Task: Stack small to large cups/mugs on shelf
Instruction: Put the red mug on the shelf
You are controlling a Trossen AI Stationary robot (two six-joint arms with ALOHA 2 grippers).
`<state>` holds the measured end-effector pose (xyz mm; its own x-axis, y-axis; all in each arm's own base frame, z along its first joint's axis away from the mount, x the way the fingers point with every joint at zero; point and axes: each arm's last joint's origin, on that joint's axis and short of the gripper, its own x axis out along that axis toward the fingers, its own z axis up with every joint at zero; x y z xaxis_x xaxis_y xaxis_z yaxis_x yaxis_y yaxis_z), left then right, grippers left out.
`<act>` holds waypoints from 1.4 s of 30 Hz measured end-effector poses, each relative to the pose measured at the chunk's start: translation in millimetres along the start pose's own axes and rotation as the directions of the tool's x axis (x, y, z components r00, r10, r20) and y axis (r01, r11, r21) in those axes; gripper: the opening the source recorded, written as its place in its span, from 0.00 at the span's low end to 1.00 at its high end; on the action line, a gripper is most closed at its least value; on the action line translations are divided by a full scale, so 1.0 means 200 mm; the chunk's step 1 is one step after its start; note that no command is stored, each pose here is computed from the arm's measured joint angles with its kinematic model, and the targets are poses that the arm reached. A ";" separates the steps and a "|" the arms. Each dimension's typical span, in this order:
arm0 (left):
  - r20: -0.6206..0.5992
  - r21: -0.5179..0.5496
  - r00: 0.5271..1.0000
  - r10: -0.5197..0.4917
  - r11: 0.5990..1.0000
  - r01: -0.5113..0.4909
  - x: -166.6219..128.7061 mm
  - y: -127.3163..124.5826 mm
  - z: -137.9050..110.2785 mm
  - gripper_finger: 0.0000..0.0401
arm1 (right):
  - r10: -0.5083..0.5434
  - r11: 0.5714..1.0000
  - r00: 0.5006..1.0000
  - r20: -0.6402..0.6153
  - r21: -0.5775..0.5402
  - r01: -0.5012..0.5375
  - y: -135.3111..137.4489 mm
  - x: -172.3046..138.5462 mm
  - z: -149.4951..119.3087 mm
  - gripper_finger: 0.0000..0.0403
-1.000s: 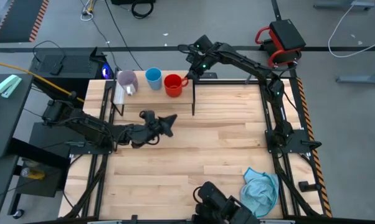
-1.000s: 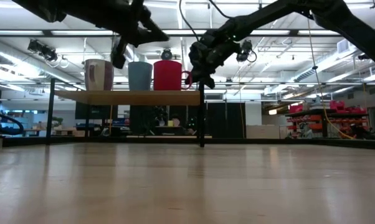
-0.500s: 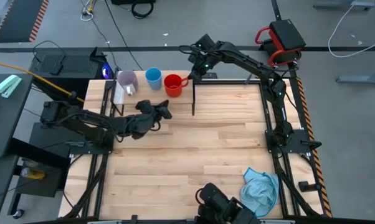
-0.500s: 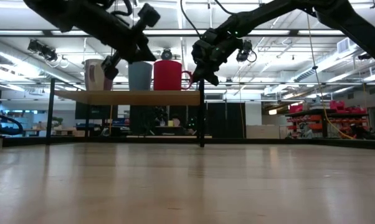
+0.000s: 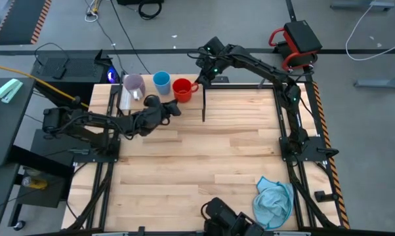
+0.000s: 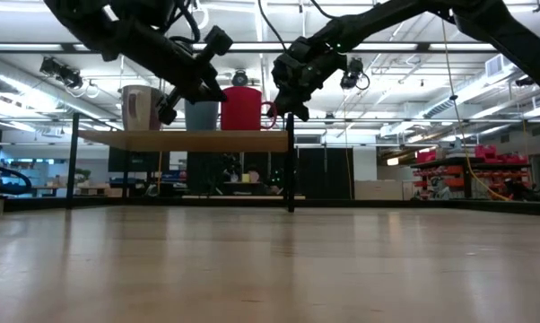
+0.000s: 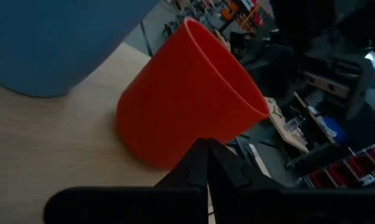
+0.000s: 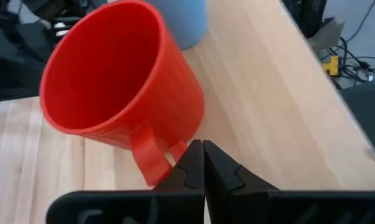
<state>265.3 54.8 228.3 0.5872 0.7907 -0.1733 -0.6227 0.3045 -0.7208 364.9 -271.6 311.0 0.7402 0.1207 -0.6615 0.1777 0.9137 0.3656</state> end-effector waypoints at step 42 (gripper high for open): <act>-0.021 -0.062 1.000 -0.009 0.998 0.008 0.12 0.05 0.12 0.02 | 0.020 0.998 0.987 -0.160 -0.060 -0.030 0.35 0.20 -0.04 0.00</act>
<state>261.6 89.6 233.5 0.6038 0.7763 -0.1811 -0.5851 0.2772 -0.7621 401.0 -199.8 304.8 0.6304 0.1994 -0.7502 0.1161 0.9314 0.3451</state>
